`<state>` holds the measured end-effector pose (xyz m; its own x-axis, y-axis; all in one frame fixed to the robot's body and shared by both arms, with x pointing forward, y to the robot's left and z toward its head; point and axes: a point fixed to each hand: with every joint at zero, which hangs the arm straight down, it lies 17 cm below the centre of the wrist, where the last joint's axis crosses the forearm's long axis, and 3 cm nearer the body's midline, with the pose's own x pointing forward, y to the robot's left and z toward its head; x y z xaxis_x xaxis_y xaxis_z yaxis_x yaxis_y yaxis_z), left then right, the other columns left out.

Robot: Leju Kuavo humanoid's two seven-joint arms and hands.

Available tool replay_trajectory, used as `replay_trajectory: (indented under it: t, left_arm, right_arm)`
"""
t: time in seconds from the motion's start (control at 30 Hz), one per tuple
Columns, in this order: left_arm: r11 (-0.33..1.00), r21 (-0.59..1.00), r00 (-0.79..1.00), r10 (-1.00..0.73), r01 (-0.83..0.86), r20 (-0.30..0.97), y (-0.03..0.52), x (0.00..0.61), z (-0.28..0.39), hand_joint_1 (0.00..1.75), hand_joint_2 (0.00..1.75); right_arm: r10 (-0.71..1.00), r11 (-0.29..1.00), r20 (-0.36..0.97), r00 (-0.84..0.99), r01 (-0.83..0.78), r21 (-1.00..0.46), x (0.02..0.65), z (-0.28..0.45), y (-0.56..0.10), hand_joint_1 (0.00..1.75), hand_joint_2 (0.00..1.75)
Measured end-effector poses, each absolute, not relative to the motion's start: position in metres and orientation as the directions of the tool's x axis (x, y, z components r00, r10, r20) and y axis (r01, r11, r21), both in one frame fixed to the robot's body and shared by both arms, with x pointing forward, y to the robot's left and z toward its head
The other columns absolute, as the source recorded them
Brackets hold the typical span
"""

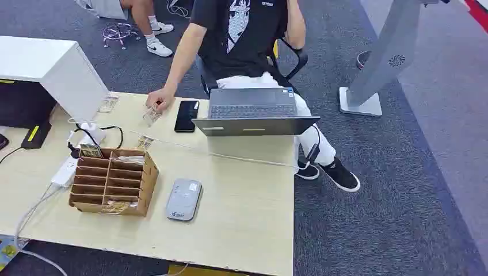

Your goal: Pass the card to the sensor for recognition and then transmit it.

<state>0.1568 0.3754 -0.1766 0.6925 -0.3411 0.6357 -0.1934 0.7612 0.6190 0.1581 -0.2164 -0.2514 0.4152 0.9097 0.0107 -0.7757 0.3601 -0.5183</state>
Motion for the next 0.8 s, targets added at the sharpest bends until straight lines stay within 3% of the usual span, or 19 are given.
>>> replay_trajectory:
  t: [0.2, 0.3, 0.8]
  left_arm:
    - [0.765, 0.643, 0.627, -0.51, 0.017, 0.59, 0.353, 0.157, -0.182, 0.0, 1.75]
    - [0.708, 0.664, 0.484, -0.68, 0.24, 0.55, 0.34, 0.159, -0.192, 0.0, 1.75]
    - [0.65, 0.672, 0.416, -0.753, 0.354, 0.509, 0.346, 0.149, -0.202, 0.0, 1.75]
  right_arm:
    - [0.927, 0.327, 0.004, 0.375, -0.805, -0.496, 0.161, -0.252, -0.213, 0.0, 1.75]
    - [0.937, 0.303, 0.004, 0.348, -0.81, -0.503, 0.169, -0.25, -0.212, 0.0, 1.75]
    - [0.946, 0.277, -0.003, 0.323, -0.816, -0.508, 0.174, -0.249, -0.212, 0.0, 1.75]
